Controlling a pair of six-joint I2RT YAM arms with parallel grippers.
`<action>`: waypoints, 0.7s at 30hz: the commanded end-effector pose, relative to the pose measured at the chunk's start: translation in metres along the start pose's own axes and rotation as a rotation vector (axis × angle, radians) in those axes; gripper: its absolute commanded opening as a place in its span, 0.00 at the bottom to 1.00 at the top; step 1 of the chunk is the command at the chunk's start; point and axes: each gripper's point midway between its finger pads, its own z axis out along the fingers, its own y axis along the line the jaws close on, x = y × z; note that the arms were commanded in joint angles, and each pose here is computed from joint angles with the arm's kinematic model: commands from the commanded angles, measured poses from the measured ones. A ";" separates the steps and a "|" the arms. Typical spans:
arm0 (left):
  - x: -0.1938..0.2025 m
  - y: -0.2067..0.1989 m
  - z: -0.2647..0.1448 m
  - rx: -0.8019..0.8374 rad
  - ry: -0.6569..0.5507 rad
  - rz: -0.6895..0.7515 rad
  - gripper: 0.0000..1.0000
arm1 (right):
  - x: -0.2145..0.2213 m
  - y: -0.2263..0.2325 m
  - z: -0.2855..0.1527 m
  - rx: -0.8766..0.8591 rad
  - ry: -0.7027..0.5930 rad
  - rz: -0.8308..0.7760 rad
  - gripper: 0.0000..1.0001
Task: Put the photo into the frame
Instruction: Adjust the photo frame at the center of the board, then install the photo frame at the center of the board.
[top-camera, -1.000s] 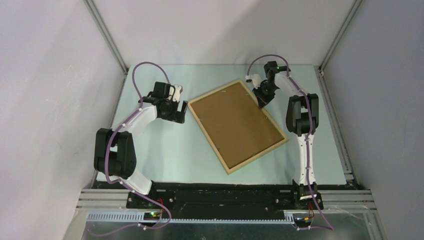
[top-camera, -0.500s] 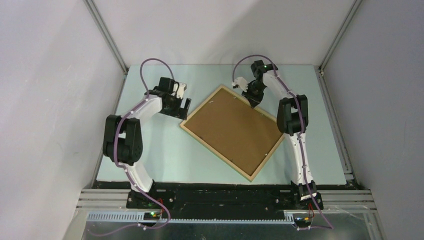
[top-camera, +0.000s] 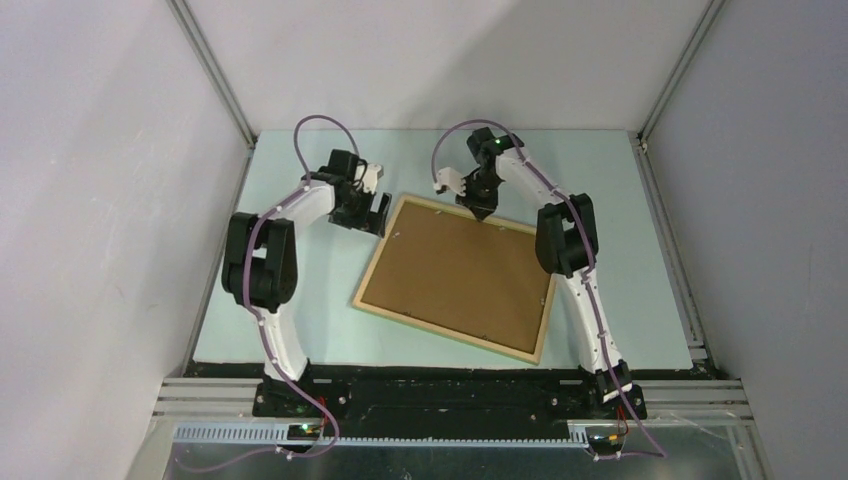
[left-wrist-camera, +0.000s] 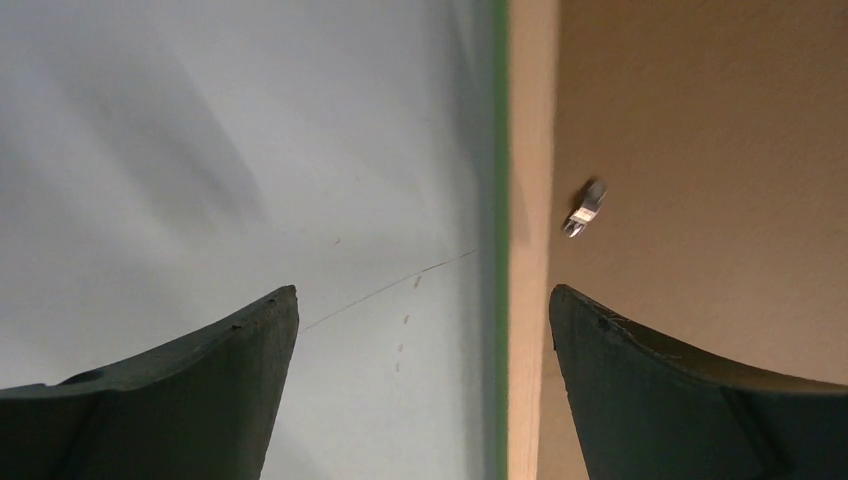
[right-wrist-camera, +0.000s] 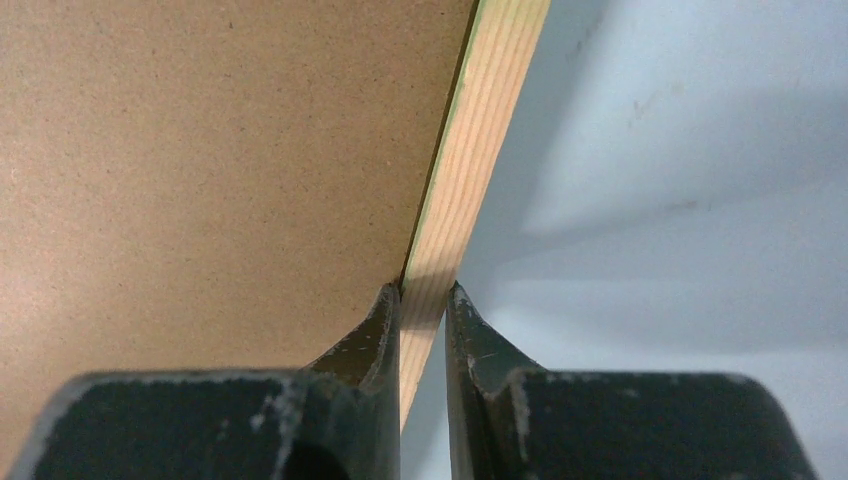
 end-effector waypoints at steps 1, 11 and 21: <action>-0.015 -0.025 0.001 0.082 -0.024 -0.007 0.97 | -0.030 -0.006 0.028 0.017 -0.056 -0.106 0.00; -0.005 -0.045 0.011 0.100 0.019 -0.093 0.85 | -0.036 -0.010 0.026 0.058 -0.085 -0.011 0.00; -0.004 -0.034 0.018 -0.008 0.026 -0.066 0.71 | -0.028 -0.011 0.022 0.060 -0.079 0.041 0.00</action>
